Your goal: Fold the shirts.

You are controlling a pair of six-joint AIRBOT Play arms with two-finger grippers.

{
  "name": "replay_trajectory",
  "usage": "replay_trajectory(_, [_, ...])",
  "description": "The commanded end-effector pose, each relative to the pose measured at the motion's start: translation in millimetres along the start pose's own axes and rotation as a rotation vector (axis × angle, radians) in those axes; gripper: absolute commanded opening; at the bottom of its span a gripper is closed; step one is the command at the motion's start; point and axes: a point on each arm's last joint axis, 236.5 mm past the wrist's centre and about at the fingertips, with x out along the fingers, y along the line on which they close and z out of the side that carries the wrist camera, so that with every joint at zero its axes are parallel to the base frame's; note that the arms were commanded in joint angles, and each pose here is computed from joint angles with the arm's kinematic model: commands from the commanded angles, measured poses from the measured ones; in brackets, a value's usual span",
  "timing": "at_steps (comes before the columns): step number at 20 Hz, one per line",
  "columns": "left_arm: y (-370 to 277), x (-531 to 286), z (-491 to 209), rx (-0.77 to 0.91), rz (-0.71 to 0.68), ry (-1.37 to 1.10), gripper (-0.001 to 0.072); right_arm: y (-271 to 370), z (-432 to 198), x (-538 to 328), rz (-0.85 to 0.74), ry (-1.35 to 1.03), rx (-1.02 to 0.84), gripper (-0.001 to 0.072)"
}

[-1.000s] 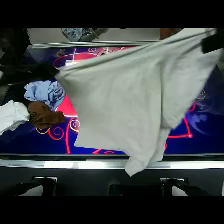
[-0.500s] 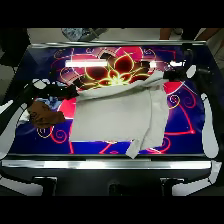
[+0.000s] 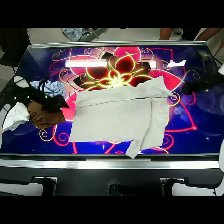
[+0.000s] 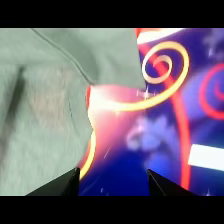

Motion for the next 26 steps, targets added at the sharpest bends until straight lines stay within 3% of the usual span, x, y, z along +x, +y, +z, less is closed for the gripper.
replay_trajectory(1, [38,26,-76,-0.057,0.044,0.128,0.0531,14,-86,-8,0.232,0.226,0.080,0.0503])
replay_trajectory(10, [35,80,-119,-0.068,-0.046,0.180,0.0523,31,-112,10,0.312,0.284,0.092,0.0502])
replay_trajectory(14, [28,87,-118,-0.055,-0.049,0.174,0.0453,30,-116,11,0.307,0.296,0.091,0.0502])
replay_trajectory(16, [25,92,-124,-0.052,-0.047,0.196,0.0376,36,-129,16,0.330,0.336,0.100,0.0502])
replay_trajectory(17, [23,95,-126,-0.047,-0.046,0.207,0.0376,40,-138,21,0.347,0.361,0.107,0.0502])
replay_trajectory(18, [23,97,-127,-0.050,-0.045,0.215,0.0300,46,-149,25,0.367,0.389,0.116,0.0502])
replay_trajectory(20, [23,97,-127,-0.053,-0.044,0.213,0.0033,62,-172,35,0.418,0.437,0.118,0.0502])
replay_trajectory(26, [21,94,-127,-0.043,-0.046,0.210,0.0037,115,-204,80,0.554,0.381,0.232,0.0502])
